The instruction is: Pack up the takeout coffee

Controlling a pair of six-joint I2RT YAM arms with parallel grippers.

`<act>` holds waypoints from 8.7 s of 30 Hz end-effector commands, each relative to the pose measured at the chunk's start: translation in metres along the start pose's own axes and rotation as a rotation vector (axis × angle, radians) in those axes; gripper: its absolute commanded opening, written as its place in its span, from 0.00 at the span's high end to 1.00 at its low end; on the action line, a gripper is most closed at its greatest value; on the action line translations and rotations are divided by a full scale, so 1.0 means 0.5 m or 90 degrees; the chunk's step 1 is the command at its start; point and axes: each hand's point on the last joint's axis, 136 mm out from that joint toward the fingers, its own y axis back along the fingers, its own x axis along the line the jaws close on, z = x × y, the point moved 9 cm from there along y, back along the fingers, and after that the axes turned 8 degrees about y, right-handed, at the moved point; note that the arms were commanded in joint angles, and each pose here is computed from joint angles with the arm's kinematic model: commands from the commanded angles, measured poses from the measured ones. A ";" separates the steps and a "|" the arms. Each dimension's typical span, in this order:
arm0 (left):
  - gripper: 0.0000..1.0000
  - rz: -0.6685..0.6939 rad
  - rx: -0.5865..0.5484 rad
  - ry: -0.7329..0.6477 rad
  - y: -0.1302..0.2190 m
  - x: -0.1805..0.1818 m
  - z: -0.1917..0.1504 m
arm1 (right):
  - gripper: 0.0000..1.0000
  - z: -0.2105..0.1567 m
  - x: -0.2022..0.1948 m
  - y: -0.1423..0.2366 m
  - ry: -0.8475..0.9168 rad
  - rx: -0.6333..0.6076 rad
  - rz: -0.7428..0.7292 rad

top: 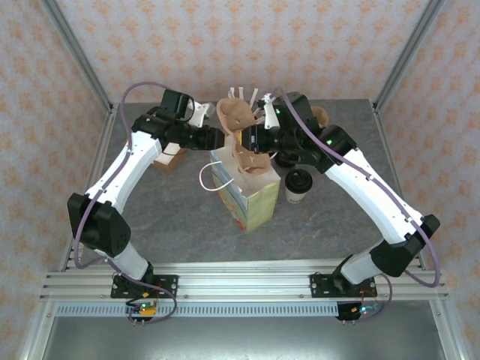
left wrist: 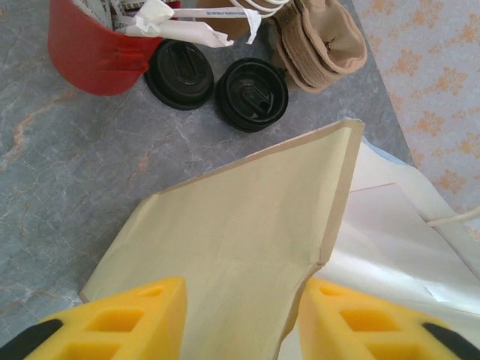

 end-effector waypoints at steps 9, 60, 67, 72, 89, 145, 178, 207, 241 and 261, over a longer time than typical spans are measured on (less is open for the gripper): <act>0.65 -0.025 -0.029 0.003 0.012 -0.003 0.007 | 0.72 -0.036 0.006 -0.005 0.044 0.007 -0.022; 0.62 -0.013 -0.055 0.023 0.031 0.006 0.003 | 0.73 -0.095 0.001 -0.016 0.125 0.036 -0.119; 0.59 -0.011 -0.063 0.028 0.038 0.009 0.003 | 0.73 -0.102 -0.002 -0.022 0.125 0.059 -0.123; 0.55 -0.010 -0.071 0.028 0.046 0.006 0.004 | 0.73 -0.103 0.000 -0.029 0.130 0.076 -0.120; 0.50 0.049 -0.108 0.033 0.068 0.010 0.008 | 0.73 -0.108 0.010 -0.048 0.164 0.133 -0.131; 0.40 0.032 -0.127 -0.004 0.107 -0.017 -0.005 | 0.73 -0.111 0.003 -0.063 0.166 0.208 -0.179; 0.49 0.050 -0.040 0.014 0.037 0.018 -0.024 | 0.73 -0.109 0.000 -0.059 0.169 0.202 -0.191; 0.50 0.076 -0.069 0.026 0.041 0.023 -0.016 | 0.74 -0.139 -0.004 -0.052 0.152 0.251 -0.171; 0.44 0.034 -0.108 0.020 0.067 -0.003 -0.013 | 0.73 -0.167 -0.026 -0.134 0.158 0.308 -0.214; 0.29 0.053 -0.251 0.026 0.156 -0.042 -0.006 | 0.73 -0.213 -0.063 -0.235 0.164 0.379 -0.232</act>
